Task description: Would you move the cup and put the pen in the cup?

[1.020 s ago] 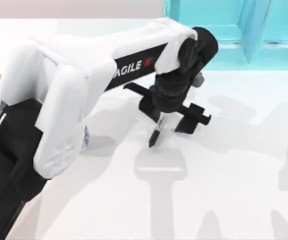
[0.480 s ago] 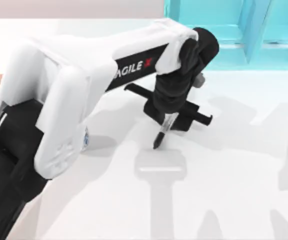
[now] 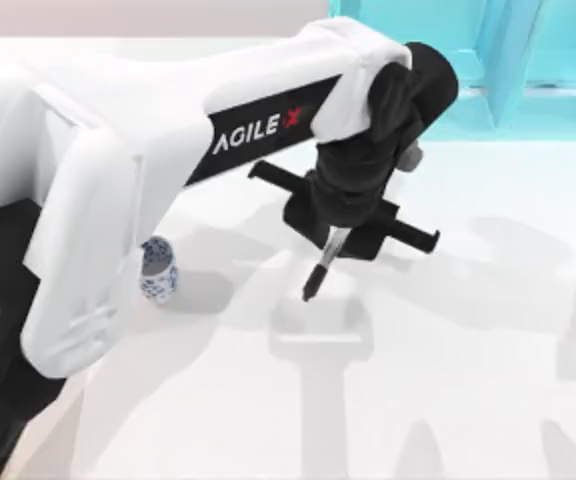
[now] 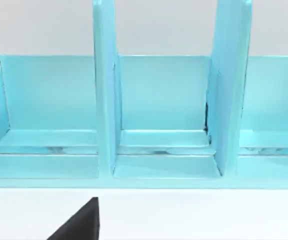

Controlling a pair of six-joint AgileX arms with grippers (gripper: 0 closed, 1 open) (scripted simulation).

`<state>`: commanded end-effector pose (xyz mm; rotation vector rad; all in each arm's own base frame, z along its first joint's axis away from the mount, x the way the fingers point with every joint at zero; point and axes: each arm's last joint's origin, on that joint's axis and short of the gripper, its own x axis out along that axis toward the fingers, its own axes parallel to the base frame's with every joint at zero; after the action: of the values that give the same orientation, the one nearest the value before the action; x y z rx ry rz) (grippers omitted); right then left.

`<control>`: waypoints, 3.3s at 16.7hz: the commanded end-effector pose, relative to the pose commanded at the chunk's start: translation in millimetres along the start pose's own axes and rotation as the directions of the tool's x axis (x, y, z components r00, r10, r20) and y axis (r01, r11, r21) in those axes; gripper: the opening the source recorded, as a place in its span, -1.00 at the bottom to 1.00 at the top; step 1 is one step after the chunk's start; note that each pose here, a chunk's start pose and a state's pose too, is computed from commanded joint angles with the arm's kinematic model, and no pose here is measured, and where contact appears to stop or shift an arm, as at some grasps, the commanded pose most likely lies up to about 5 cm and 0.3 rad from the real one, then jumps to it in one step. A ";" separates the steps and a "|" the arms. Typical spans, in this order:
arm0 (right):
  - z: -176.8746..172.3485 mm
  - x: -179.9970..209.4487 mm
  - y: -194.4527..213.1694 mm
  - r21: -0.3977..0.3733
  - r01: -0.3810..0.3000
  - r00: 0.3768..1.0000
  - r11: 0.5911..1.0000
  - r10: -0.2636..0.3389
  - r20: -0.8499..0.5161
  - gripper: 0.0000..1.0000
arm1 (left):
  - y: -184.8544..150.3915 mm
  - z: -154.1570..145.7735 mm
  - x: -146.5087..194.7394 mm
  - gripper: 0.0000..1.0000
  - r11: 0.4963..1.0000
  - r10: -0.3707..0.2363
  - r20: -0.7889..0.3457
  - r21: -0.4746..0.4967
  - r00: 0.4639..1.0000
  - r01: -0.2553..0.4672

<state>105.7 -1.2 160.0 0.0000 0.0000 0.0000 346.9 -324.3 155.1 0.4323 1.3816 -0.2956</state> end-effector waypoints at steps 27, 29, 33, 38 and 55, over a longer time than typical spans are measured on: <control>0.0 0.0 0.0 0.000 0.000 1.000 1.000 0.000 0.000 1.00 | 12.9 -58.7 -58.3 -1.00 0.999 -0.053 0.194 -0.001 0.979 0.054; 0.0 0.0 0.0 0.000 0.000 1.000 1.000 0.000 0.000 1.00 | 27.6 -65.3 -52.1 -1.00 0.997 -0.069 0.285 -0.007 0.956 0.074; 0.0 0.0 0.0 0.000 0.000 1.000 1.000 0.000 0.000 1.00 | 60.9 -88.3 -40.2 -1.00 0.994 -0.079 0.500 -0.024 0.863 0.104; 0.0 0.0 0.0 0.000 0.000 1.000 1.000 0.000 0.000 1.00 | 99.4 -135.9 -31.5 -1.00 0.992 -0.034 0.763 -0.053 0.646 0.115; 0.0 0.0 0.0 0.000 0.000 1.000 1.000 0.000 0.000 1.00 | 140.0 -266.4 -33.8 -1.00 0.984 0.146 0.989 -0.145 -0.005 0.100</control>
<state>105.7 -1.2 160.0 0.0000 0.0000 0.0000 169.8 -79.0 171.0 -0.0227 -0.1506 -0.3362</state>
